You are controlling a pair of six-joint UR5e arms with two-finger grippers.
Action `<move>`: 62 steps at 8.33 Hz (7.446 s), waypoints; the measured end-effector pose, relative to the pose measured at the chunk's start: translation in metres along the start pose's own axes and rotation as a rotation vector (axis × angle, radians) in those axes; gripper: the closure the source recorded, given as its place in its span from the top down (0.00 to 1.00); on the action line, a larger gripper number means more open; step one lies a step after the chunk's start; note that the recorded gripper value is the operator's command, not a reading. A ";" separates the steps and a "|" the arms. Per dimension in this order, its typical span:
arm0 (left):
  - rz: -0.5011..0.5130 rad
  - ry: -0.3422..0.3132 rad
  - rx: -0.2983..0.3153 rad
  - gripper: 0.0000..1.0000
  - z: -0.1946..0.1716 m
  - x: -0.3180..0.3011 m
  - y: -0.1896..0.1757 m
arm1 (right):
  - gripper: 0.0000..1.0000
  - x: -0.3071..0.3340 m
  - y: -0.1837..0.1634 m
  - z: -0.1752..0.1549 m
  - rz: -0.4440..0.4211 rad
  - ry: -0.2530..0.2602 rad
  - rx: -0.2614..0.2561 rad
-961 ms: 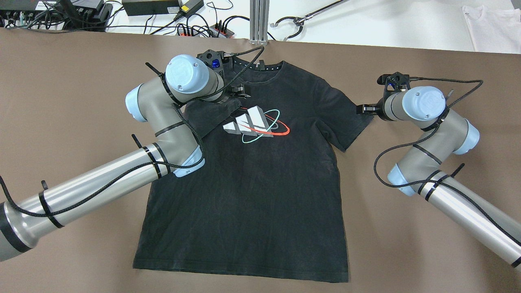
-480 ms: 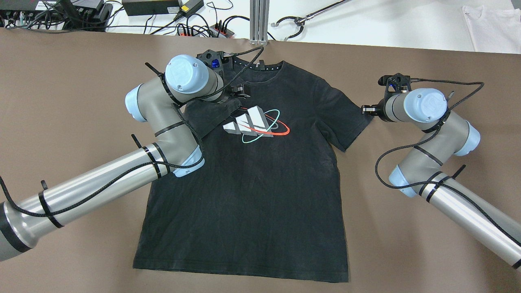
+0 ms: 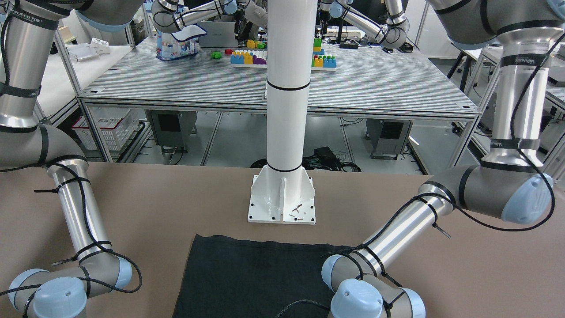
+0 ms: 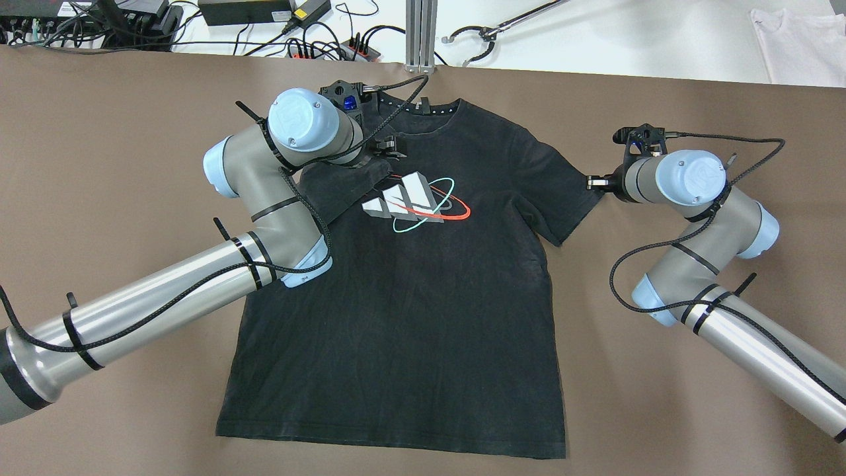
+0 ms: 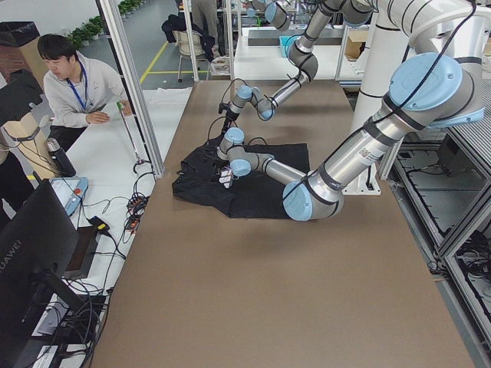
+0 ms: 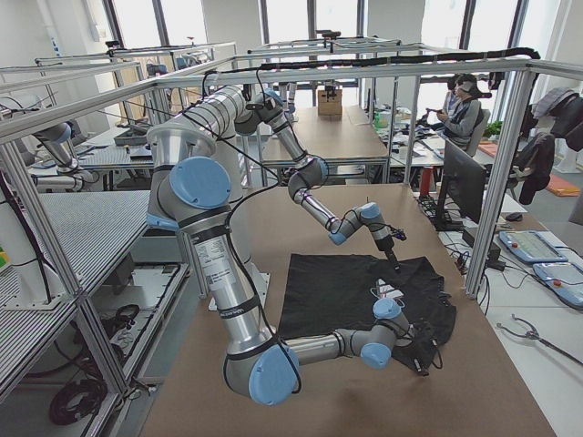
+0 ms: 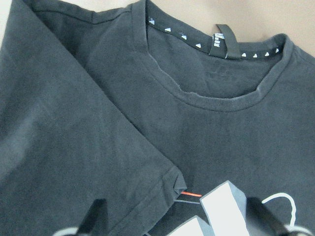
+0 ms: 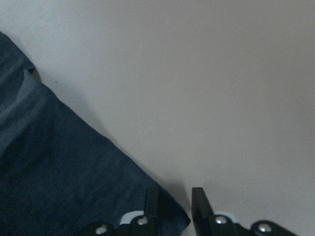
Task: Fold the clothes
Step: 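Grasp the other sleeve with the right gripper while the left gripper holds, then fold the sleeve inward over the chest with the right gripper, then move both grippers to the hem corners nearest the robot, then lower both grippers and pinch the two hem corners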
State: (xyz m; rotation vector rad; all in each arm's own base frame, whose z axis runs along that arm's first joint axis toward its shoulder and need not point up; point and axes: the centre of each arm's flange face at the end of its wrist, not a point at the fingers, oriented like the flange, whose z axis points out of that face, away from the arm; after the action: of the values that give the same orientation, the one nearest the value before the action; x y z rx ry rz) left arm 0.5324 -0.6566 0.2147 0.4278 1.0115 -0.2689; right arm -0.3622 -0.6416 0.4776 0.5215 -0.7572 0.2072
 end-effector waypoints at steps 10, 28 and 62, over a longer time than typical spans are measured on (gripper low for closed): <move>0.092 -0.022 -0.046 1.00 -0.013 -0.080 -0.054 | 0.00 -0.167 -0.052 -0.059 0.249 -0.065 -0.005; 0.048 0.060 0.009 1.00 -0.069 -0.118 0.026 | 0.95 -0.242 0.060 -0.113 0.105 -0.073 -0.070; 0.106 0.015 -0.202 0.00 -0.196 -0.227 0.413 | 0.86 -0.130 0.358 -0.252 0.066 -0.025 -0.238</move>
State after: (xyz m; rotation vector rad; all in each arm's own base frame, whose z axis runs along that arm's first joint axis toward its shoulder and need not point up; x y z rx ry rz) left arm 0.4378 -0.1957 0.4112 0.2990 1.0161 -0.0673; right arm -0.4333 -0.2044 0.3671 0.2745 -0.8116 0.1692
